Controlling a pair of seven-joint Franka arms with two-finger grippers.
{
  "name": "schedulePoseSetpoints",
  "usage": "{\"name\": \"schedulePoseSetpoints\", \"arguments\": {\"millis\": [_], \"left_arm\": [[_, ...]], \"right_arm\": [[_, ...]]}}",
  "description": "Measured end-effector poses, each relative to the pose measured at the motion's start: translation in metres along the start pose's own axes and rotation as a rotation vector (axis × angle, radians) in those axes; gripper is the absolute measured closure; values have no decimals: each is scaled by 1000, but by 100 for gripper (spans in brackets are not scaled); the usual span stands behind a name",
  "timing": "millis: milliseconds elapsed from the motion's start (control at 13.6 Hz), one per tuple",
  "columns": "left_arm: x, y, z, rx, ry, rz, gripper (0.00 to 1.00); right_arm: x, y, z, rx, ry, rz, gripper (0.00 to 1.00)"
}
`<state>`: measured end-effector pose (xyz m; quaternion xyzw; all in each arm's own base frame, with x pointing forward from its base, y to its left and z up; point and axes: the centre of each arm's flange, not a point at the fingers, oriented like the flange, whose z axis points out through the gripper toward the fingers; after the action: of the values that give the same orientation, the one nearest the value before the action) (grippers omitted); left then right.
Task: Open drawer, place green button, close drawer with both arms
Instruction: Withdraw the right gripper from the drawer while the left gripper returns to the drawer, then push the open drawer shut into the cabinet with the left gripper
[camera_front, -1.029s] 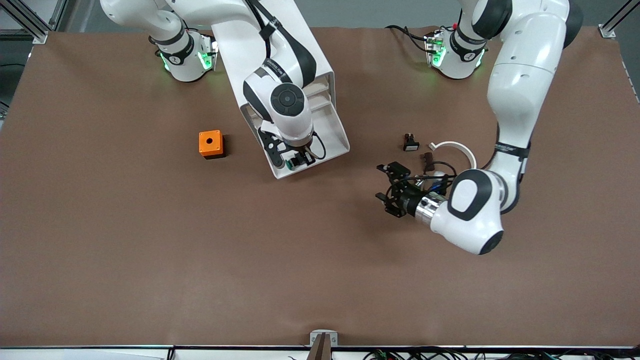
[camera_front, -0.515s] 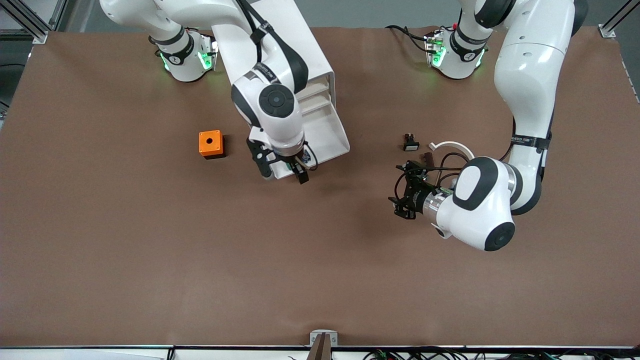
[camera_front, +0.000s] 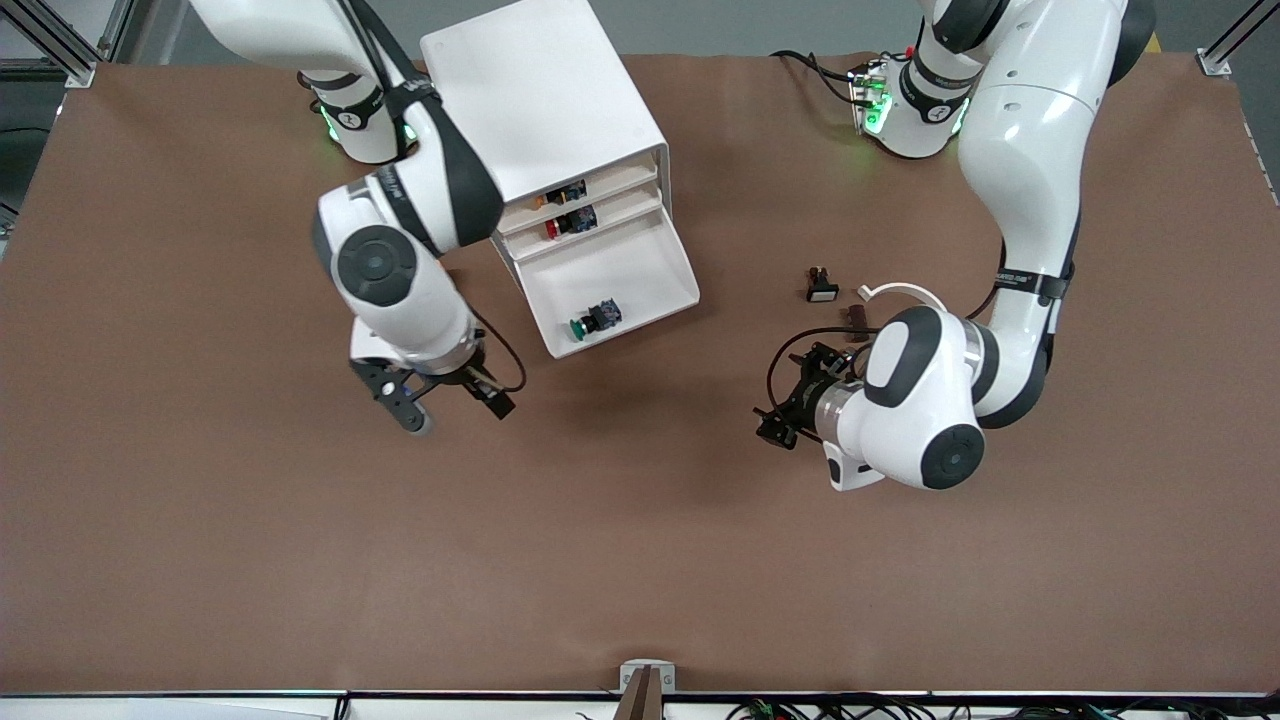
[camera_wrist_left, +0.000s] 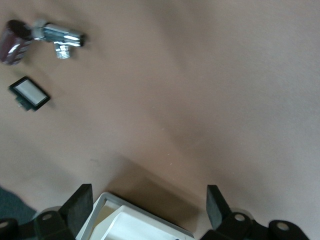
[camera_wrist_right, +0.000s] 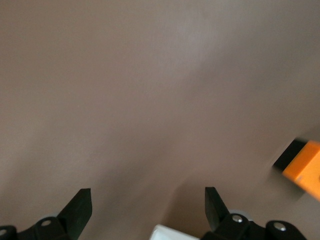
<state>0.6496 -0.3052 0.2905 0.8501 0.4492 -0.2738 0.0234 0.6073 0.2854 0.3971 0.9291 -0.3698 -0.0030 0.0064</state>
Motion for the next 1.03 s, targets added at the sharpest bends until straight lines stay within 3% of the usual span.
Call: {"name": "schedulePoseSetpoints", "arguments": {"millis": [147,662,1029], "left_arm": [[-25,12,15,-10,72,77,0],[-178,38,112,6,282,375,0],[-197,40,152,10,329,442,0]], "right_arm": [[38,20,-19,8,2,-70,0],[174,143,-79,31,-60,-364,0],[202,215,-145,64,-31,-574,0]]}}
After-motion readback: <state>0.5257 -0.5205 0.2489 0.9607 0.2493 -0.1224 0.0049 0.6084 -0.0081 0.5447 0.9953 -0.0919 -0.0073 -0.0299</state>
